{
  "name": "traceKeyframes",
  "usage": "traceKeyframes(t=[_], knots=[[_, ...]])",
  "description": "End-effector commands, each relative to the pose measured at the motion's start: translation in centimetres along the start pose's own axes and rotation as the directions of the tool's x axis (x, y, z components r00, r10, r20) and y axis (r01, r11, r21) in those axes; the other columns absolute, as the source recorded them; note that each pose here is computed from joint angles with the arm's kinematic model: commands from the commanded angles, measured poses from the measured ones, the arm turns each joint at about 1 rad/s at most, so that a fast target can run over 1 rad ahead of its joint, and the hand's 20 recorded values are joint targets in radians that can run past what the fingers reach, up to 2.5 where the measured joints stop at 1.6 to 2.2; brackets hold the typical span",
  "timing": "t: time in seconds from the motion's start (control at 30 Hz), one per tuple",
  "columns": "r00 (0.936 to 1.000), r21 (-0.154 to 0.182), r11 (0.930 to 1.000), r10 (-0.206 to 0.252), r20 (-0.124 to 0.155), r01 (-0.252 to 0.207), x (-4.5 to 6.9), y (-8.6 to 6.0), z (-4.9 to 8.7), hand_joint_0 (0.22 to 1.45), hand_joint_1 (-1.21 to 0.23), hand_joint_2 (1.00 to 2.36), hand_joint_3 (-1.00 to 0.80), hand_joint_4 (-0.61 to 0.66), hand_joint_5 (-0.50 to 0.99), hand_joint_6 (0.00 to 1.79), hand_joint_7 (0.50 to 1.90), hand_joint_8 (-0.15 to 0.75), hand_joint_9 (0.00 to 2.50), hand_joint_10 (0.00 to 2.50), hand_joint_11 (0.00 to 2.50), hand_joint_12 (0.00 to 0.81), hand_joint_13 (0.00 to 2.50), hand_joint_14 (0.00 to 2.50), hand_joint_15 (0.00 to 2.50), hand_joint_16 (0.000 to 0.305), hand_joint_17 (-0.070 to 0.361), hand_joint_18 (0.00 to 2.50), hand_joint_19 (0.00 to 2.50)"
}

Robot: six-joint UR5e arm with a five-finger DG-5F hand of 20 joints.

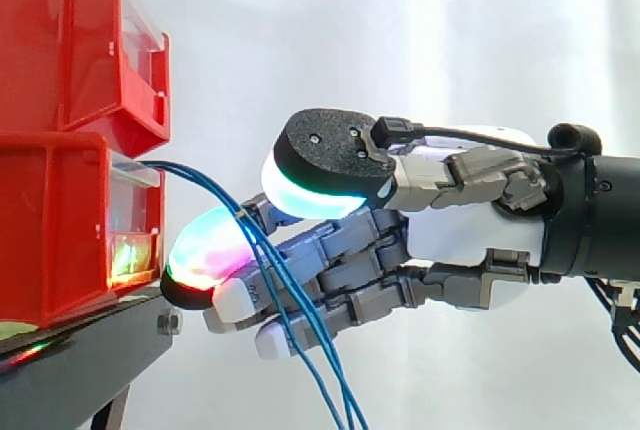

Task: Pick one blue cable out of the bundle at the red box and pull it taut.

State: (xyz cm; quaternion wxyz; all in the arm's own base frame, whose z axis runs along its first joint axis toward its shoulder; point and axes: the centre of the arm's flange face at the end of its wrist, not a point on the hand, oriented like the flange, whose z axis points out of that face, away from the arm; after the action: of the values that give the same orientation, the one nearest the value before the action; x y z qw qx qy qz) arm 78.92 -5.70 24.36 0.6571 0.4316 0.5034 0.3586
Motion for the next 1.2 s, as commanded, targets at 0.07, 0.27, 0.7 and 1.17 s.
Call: traceKeyframes(t=[0.07,0.27,0.7,1.17], knots=[[1.0000,-0.003,1.0000,0.001,0.002,-0.001,0.01,0.05,0.03,0.54,-0.86,1.00,-0.50,0.35,-0.09,0.50,1.05,0.343,0.50,0.00,0.20,0.467,0.26,0.00,0.02,0.086,0.193,0.44,0.07],[1.0000,-0.003,1.0000,0.001,0.002,-0.001,0.01,0.05,0.03,0.56,-0.87,1.01,-0.37,0.25,-0.13,0.68,1.20,0.360,0.36,0.01,0.31,0.460,0.15,0.00,0.04,0.088,0.199,0.32,0.06],[1.0000,-0.001,1.0000,0.001,0.001,-0.001,0.01,0.03,0.02,0.57,-0.90,1.01,-0.31,0.29,-0.15,0.81,1.22,0.388,0.42,0.01,0.29,0.472,0.20,0.00,0.01,0.084,0.190,0.37,0.04],[1.0000,0.001,1.0000,0.000,0.002,0.000,0.06,0.09,-0.05,0.58,-0.86,1.03,-0.08,0.23,-0.14,0.85,1.37,0.401,0.55,0.01,0.34,0.474,0.35,0.00,0.04,0.075,0.168,0.50,0.11]])
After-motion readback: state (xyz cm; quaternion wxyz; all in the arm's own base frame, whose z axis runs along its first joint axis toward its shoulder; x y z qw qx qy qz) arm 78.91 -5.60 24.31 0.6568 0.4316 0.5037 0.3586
